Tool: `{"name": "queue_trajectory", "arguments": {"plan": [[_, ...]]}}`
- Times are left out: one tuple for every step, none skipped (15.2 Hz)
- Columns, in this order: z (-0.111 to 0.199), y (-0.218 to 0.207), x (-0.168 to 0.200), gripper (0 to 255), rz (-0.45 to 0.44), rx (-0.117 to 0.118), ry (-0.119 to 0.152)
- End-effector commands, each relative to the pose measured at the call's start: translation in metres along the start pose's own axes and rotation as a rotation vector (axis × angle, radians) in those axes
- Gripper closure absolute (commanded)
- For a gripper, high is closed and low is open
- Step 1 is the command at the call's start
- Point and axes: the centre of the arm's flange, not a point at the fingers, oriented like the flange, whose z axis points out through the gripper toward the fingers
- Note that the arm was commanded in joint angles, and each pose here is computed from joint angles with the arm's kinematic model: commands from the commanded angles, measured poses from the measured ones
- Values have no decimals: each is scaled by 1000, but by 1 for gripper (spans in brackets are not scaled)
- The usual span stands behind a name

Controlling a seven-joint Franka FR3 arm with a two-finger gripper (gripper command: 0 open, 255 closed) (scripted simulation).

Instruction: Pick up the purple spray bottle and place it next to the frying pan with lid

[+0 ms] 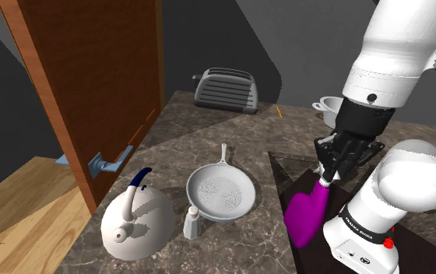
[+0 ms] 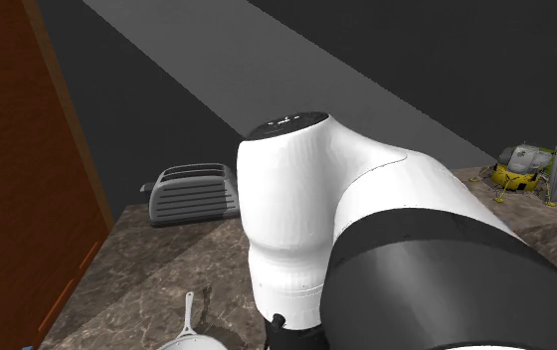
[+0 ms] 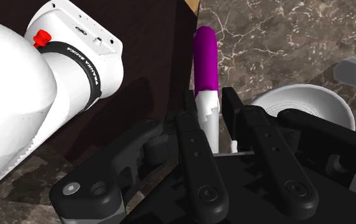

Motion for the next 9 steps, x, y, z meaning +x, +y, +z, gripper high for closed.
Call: {"name": "queue_trajectory", "arguments": {"plan": [[11,-1,1,255,0,0,0],[16,-2,1,255,0,0,0],[21,-2,2,255,0,0,0],[26,-2,2,255,0,0,0],[32,-3,3,255,0,0,0],[37,-3,3,255,0,0,0],[42,-3,4,255,0,0,0],[47,-3,4,255,0,0,0],[53,-4,4,255,0,0,0]]}}
